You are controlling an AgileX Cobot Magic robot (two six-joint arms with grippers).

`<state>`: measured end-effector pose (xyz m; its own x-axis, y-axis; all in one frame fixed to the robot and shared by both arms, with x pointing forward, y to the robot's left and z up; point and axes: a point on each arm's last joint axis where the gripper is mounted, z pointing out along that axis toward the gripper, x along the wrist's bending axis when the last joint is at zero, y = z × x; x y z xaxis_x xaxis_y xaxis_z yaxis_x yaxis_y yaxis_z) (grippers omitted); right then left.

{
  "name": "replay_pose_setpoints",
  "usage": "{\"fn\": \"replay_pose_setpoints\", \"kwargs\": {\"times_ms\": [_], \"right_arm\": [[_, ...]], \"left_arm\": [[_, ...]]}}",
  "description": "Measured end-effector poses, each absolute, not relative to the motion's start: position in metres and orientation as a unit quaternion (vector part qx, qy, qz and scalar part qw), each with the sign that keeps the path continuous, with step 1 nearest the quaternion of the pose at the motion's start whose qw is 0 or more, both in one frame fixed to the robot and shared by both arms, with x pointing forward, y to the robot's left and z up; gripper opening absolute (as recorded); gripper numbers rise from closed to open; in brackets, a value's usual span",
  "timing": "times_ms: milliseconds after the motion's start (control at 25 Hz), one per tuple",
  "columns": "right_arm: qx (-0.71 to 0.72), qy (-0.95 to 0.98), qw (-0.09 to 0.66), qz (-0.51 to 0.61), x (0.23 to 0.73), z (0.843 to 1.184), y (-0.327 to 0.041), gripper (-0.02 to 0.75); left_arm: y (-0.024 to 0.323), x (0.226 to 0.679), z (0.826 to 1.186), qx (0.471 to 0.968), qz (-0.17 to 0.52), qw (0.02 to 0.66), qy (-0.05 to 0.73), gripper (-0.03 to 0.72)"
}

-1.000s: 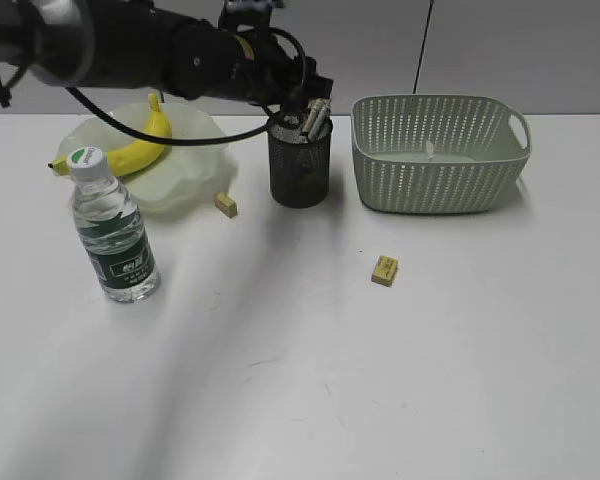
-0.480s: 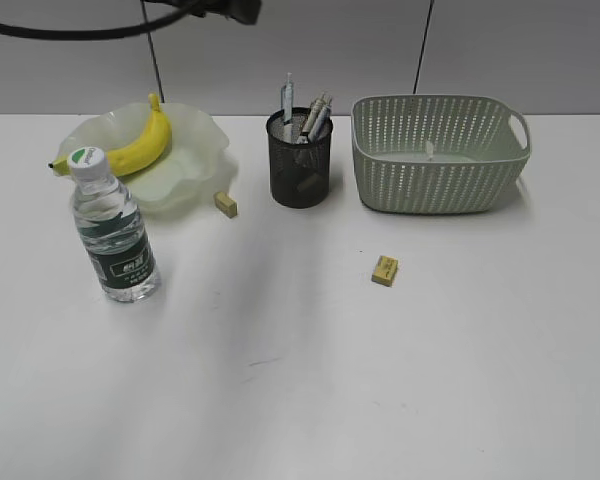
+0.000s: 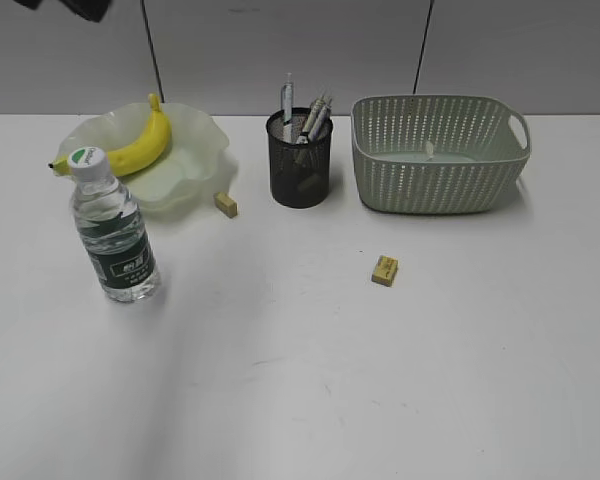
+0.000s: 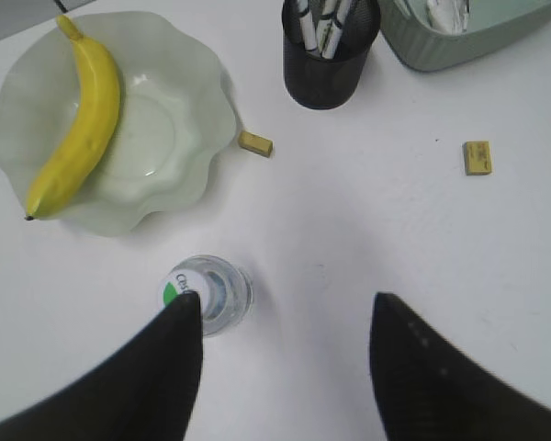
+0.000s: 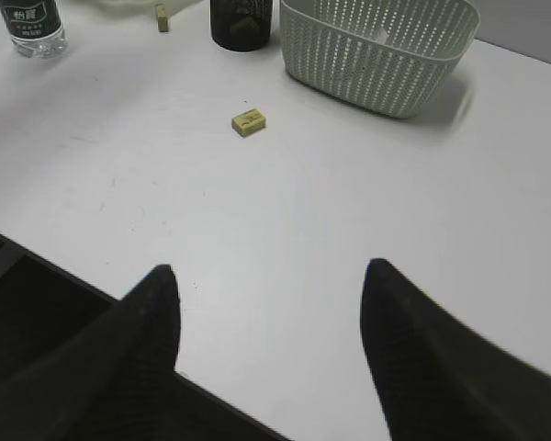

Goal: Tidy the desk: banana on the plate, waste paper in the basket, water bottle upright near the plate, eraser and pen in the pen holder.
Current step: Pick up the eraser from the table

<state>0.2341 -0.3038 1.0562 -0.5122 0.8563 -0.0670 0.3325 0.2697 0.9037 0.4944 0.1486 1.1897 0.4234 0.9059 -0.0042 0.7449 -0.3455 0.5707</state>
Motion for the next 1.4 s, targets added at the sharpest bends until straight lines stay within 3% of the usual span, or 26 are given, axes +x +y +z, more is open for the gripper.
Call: {"fn": "replay_pose_setpoints", "kwargs": {"times_ms": [160, 320, 480, 880, 1160, 1400], "right_arm": [[0.4, 0.742, 0.289, 0.453, 0.234, 1.056, -0.304, 0.493], [0.4, 0.742, 0.289, 0.453, 0.234, 1.056, -0.304, 0.493], [0.4, 0.742, 0.289, 0.453, 0.234, 1.056, -0.304, 0.493], [0.4, 0.742, 0.289, 0.453, 0.234, 1.056, -0.304, 0.493], [0.4, 0.742, 0.29, 0.453, 0.234, 1.056, -0.304, 0.493], [0.386, 0.749, 0.296, 0.449, 0.253, 1.07, -0.292, 0.493]], "left_arm": [[0.169, 0.461, 1.203, 0.798, 0.169, 0.275, 0.509, 0.414], [0.195, 0.42, 1.194, 0.797, 0.169, 0.276, 0.509, 0.403], [0.223, 0.375, 1.162, 0.803, 0.16, 0.26, 0.512, 0.4], [0.285, 0.275, 1.074, 0.777, 0.192, 0.335, 0.496, 0.389], [0.309, 0.236, 1.065, 0.719, 0.249, 0.456, 0.462, 0.367], [0.312, 0.231, 1.065, 0.708, 0.256, 0.475, 0.456, 0.365]]}}
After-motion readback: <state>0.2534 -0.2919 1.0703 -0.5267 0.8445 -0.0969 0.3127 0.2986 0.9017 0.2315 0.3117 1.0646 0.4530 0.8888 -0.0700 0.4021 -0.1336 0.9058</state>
